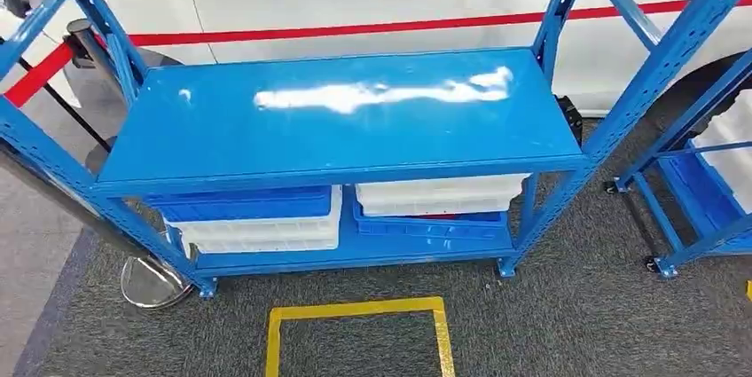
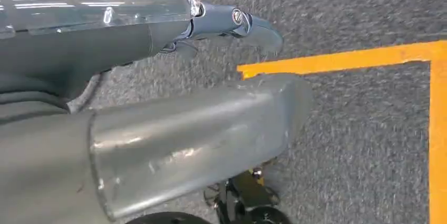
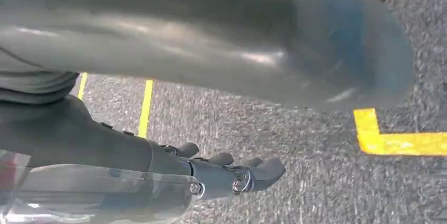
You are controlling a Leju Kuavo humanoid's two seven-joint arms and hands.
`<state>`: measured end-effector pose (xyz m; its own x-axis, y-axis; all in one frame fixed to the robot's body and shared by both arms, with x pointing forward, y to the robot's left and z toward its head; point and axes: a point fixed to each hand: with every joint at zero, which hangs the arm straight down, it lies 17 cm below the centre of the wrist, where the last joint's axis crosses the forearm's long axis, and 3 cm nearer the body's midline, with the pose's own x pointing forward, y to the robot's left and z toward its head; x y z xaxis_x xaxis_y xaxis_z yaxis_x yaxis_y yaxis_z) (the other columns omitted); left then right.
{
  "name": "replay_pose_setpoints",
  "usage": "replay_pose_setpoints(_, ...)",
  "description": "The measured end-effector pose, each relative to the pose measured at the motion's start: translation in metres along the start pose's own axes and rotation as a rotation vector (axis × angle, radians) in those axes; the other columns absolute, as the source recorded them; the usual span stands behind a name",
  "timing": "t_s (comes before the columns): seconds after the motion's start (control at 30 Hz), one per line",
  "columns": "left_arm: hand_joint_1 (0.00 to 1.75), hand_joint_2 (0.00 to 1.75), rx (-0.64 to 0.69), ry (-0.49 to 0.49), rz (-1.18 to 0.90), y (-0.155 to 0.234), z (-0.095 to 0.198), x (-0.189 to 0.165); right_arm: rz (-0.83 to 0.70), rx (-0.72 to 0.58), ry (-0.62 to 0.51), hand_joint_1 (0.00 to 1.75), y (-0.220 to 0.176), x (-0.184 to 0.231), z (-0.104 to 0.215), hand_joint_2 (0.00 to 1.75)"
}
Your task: Take the parts from the cabinet and place them on the table.
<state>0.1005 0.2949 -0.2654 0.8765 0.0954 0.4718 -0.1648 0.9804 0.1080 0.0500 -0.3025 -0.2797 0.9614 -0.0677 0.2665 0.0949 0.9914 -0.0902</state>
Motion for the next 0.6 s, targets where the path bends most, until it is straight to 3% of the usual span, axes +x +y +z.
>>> replay_pose_setpoints(0.07,0.0,0.0,0.005,0.006,-0.007,0.0013,0.0009,-0.0036,-0.002,-0.001,0.002,0.0,0.0001,-0.0003,0.0,0.0)
replay_pose_setpoints(0.1,0.0,0.0,0.006,0.007,-0.007,0.0016,0.001,-0.0042,-0.003,-0.001,0.003,0.0,0.0001,-0.0004,0.0,1.75)
replay_pose_setpoints(0.37,0.0,0.0,0.024,0.009,-0.018,0.0025,0.0001,-0.0031,-0.001,-0.009,0.012,0.0,-0.0014,-0.0022,-0.0002,1.75)
replay_pose_setpoints(0.4,0.0,1.75,0.027,0.01,-0.019,0.003,0.0,-0.0032,0.0,-0.012,0.014,0.0,-0.002,-0.0024,-0.0003,1.75)
replay_pose_setpoints(0.6,0.0,1.75,0.035,0.009,-0.023,0.0068,-0.0014,-0.001,-0.004,-0.026,0.035,0.0,0.0001,-0.0042,-0.0007,1.75)
